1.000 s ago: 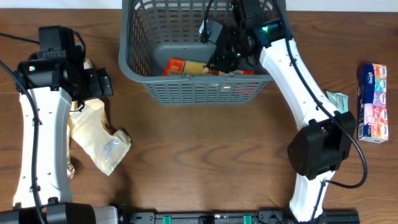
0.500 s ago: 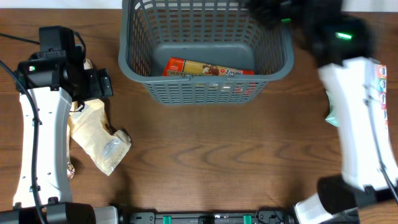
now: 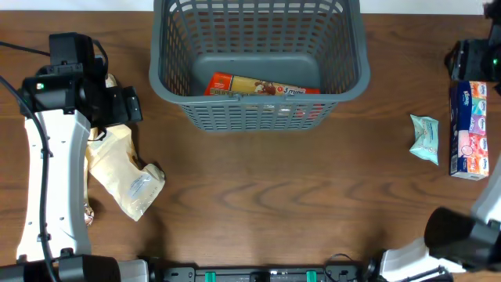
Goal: Pack container
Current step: 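Move the right gripper to the mint-green wipes pouch and grasp it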
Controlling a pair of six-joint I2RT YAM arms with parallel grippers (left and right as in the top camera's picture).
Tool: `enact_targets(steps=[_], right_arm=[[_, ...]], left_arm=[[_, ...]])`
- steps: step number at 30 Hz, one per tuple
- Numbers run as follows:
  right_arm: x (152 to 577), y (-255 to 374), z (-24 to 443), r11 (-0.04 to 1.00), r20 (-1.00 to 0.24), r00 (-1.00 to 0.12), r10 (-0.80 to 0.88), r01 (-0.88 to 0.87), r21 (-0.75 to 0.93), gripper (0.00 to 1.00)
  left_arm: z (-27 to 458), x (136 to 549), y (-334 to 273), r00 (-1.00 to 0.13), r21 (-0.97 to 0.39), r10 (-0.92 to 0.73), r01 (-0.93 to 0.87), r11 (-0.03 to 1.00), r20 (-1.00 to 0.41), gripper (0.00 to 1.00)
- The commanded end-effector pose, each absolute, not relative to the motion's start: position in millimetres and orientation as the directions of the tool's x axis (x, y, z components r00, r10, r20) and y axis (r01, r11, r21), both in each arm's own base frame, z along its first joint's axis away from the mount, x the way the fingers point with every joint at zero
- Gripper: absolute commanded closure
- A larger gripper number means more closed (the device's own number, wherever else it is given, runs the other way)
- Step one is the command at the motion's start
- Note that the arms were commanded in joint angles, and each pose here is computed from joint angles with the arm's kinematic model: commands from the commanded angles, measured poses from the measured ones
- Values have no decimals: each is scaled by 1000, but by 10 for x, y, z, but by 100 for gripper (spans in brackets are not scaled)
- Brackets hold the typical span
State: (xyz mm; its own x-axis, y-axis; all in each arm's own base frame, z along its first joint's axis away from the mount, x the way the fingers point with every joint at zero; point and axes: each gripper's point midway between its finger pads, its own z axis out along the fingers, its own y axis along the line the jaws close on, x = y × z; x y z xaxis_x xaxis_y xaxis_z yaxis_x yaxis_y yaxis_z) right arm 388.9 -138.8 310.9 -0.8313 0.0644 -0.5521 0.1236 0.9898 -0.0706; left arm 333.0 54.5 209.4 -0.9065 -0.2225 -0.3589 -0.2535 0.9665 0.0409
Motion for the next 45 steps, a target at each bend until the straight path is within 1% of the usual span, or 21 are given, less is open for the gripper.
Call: enact_targets(steps=[1, 5, 10, 13, 19, 23, 28, 31, 38, 45], right_arm=[[3878, -1549, 2761, 986, -466, -879, 106, 153, -66, 26], [3928, -1635, 2259, 988, -374, -920, 121, 148, -44, 24], [3935, -1646, 1719, 991, -317, -942, 113, 130, -34, 23], [3882, -1623, 1426, 993, -283, -954, 98, 110, -29, 23], [3701, -1586, 1000, 995, -216, -972, 98, 102, -11, 22], [3573, -1671, 823, 992, -192, -974, 123, 126, -8, 20], [3467, -1860, 715, 983, -195, -965, 177, 181, -4, 19], [3451, -1852, 638, 987, -206, -965, 161, 159, 26, 19], [3474, -1836, 461, 989, -200, -968, 151, 145, 40, 19], [3498, -1839, 191, 992, -166, -979, 121, 113, 55, 19]], left_arm=[[2077, 3322, 547, -911, 44, -219, -249, 967, -351, 1], [2077, 3322, 547, -910, 44, -220, -250, 967, -351, 1], [2078, 3323, 548, -910, 44, -220, -250, 967, -351, 1], [2082, 3335, 549, -908, 43, -219, -250, 967, -356, 1], [2095, 3368, 553, -902, 40, -222, -254, 966, -369, 2], [2097, 3373, 554, -901, 40, -222, -255, 966, -372, 1], [2097, 3374, 554, -901, 39, -223, -255, 966, -372, 1], [2097, 3373, 554, -901, 38, -225, -257, 966, -372, 1], [2097, 3373, 554, -898, 34, -236, -268, 963, -372, 1], [2097, 3372, 553, -897, 33, -240, -271, 962, -372, 1]])
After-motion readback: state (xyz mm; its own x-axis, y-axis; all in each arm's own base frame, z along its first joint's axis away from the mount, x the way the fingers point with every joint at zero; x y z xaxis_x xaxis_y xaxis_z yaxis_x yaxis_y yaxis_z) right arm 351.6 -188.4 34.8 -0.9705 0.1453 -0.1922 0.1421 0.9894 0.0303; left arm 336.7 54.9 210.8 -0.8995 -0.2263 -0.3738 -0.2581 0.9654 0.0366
